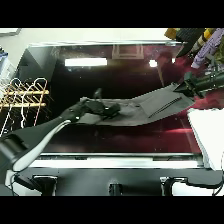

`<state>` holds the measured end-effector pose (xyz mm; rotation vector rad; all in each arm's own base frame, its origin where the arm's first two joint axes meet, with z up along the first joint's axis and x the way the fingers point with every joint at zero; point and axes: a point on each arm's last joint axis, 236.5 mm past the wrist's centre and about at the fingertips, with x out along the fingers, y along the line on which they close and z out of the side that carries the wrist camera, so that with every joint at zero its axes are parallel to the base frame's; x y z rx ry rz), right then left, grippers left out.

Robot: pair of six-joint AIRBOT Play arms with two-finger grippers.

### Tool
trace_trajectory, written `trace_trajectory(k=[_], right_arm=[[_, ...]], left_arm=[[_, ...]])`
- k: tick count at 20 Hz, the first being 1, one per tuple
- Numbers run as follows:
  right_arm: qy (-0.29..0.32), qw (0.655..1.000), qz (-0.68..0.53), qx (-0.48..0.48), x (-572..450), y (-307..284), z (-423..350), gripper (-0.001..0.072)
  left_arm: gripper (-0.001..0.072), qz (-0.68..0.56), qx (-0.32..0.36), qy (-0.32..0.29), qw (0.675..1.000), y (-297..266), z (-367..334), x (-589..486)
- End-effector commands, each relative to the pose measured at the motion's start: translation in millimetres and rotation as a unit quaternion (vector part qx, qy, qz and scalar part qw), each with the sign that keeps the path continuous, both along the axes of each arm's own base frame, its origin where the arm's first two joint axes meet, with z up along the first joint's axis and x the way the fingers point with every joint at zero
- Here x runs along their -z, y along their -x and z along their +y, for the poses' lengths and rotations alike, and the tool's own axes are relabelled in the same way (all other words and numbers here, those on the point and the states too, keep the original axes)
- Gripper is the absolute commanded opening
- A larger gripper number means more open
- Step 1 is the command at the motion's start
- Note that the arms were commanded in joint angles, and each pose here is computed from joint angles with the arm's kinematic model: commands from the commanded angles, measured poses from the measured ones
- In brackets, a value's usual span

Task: Fold the clothes and pants, and hang the long-sleeved shirts on hangers.

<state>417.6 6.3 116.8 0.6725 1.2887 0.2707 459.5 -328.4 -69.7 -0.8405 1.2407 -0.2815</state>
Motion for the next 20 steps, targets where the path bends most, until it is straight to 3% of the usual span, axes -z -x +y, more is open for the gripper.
trace_trajectory(k=[1,12,16,20], right_arm=[[0.006,1.0,-0.005,0.003,-8.7,3.1,-0.2,0.0042],[0.013,1.0,-0.024,-0.01,-17.7,5.9,1.0,0.0042],[-0.008,0.999,-0.038,-0.017,-29.5,6.2,12.4,0.0042],[-0.019,0.997,-0.034,-0.062,-36.2,12.1,68.2,0.0041]], left_arm=[[0.0015,-0.017,0.014,0.032,0.999,-7.3,-66.7,-5.4],[0.0015,0.026,0.096,0.048,0.994,14.1,-143.0,21.0],[0.0013,0.014,0.156,0.018,0.987,8.9,-90.4,-22.9],[0.0013,-0.064,0.137,-0.098,0.984,-26.2,40.1,-117.8]])
